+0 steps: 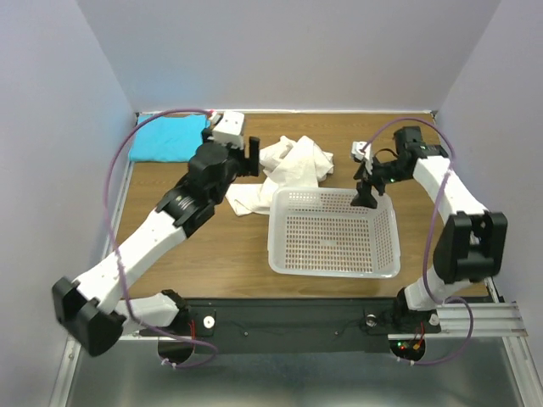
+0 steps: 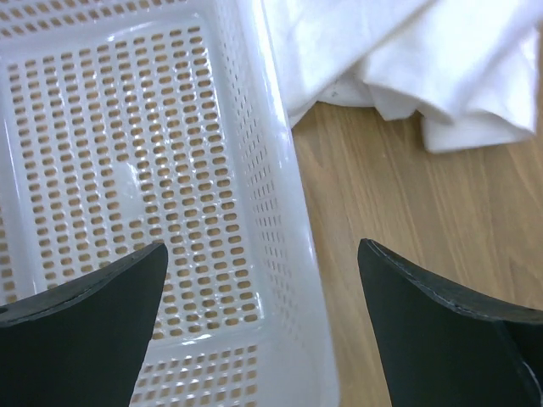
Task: Fold and stack the t-shirts
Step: Move the tshirt to the center of the board
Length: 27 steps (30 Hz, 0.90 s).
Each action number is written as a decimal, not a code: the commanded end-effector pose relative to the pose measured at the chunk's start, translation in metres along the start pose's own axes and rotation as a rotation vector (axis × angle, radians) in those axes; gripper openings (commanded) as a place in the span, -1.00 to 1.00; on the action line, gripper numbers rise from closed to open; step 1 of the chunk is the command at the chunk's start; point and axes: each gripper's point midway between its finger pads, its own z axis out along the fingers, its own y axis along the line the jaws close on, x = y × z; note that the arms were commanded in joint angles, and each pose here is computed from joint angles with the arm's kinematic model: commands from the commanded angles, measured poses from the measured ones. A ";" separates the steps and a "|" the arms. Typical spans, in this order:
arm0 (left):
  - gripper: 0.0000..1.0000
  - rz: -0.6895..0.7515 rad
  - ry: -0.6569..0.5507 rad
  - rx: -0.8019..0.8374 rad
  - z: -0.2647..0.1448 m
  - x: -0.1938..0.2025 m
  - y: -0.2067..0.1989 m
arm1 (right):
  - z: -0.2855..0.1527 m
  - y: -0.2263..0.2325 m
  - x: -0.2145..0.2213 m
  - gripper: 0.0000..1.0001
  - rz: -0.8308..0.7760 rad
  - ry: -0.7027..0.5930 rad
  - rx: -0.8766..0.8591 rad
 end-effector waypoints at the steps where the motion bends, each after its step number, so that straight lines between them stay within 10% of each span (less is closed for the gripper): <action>1: 0.69 -0.082 -0.095 -0.076 -0.039 -0.012 0.028 | 0.012 -0.016 -0.003 0.99 -0.121 0.072 -0.069; 10: 0.69 -0.280 -0.143 -0.056 -0.093 0.016 0.043 | 0.064 0.006 0.014 0.65 -0.138 0.225 -0.237; 27: 0.69 -0.333 -0.155 -0.052 -0.102 0.020 0.045 | 0.086 0.019 0.036 -0.80 -0.036 0.302 -0.302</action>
